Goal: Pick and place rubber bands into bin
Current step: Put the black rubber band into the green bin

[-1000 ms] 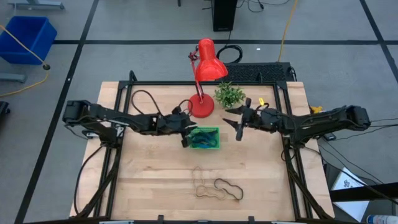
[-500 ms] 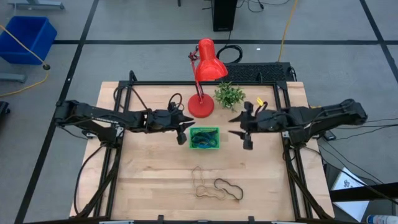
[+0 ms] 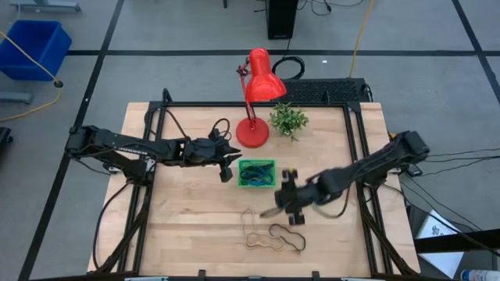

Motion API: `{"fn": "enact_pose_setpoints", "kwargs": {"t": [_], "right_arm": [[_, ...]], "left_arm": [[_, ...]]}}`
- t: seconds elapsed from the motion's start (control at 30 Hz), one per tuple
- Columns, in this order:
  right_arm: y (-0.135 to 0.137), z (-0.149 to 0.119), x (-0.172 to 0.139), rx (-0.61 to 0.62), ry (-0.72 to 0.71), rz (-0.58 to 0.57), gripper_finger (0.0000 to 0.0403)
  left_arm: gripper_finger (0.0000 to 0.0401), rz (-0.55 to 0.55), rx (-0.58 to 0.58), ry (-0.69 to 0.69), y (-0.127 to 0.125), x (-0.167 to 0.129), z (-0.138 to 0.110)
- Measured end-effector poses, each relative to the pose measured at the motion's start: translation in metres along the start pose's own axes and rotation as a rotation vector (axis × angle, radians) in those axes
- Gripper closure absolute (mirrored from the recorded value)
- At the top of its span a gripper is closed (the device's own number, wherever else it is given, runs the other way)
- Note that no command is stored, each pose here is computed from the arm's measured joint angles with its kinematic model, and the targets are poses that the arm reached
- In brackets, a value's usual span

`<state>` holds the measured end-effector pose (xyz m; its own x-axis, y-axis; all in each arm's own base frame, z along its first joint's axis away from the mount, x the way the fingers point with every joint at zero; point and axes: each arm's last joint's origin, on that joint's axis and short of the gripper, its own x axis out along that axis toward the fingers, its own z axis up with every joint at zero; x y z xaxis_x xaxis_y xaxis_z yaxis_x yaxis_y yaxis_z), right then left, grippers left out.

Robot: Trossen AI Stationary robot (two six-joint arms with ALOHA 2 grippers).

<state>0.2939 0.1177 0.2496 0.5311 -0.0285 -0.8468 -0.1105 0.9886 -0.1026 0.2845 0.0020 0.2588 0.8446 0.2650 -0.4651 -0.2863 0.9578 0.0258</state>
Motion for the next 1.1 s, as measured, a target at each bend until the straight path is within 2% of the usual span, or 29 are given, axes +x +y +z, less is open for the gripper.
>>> {"fn": "enact_pose_setpoints", "kwargs": {"t": [0.2,0.37,0.57,0.93,1.1], "right_arm": [[0.037,-0.006,0.041,0.043,0.056,0.031,0.0222],[0.051,-0.009,0.067,0.075,0.058,0.039,0.0222],[0.059,-0.015,0.087,0.078,0.128,0.124,0.0222],[0.059,-0.024,0.108,0.072,0.189,0.094,0.0222],[0.061,-0.02,0.109,0.124,0.159,0.103,0.0222]], "left_arm": [[0.0324,0.003,0.08,0.056,0.001,0.0,-0.006],[0.0324,0.003,0.088,0.058,0.001,0.0,-0.006],[0.0325,0.003,0.089,0.059,0.001,0.0,-0.006],[0.0325,0.003,0.089,0.058,0.001,0.0,-0.006],[0.0324,0.003,0.089,0.059,0.001,0.0,-0.006]]}}
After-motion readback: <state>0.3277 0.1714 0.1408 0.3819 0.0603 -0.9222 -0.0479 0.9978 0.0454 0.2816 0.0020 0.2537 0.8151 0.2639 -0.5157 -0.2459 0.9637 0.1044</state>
